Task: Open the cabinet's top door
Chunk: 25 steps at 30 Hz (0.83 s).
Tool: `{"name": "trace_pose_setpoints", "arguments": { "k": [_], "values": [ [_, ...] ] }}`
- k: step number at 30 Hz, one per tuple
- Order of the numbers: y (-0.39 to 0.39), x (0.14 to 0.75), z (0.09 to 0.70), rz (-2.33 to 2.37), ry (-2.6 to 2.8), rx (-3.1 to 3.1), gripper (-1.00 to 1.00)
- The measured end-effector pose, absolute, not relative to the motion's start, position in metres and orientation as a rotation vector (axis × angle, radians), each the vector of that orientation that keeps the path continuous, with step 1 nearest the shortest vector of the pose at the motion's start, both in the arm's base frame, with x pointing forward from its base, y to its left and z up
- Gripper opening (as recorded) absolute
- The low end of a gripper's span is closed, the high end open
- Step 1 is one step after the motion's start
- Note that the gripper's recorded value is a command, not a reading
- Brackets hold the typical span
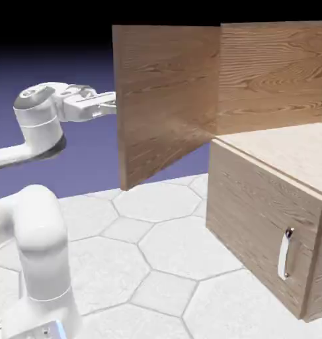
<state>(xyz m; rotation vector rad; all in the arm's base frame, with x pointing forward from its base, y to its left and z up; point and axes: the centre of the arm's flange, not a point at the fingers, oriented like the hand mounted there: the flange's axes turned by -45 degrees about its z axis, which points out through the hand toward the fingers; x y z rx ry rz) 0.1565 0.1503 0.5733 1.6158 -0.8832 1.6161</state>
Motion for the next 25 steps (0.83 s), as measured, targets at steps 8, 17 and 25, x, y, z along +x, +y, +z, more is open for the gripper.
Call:
{"name": "trace_pose_setpoints", "arguments": {
  "k": [8,17,25],
  "values": [
    [0.243,0.142,0.573,1.48,-1.009,1.48,-1.0],
    [0.331,0.144,0.573,1.348,-1.114,1.348,-1.0],
    [0.397,0.157,0.573,1.246,-1.186,1.246,-1.0]
  ]
}}
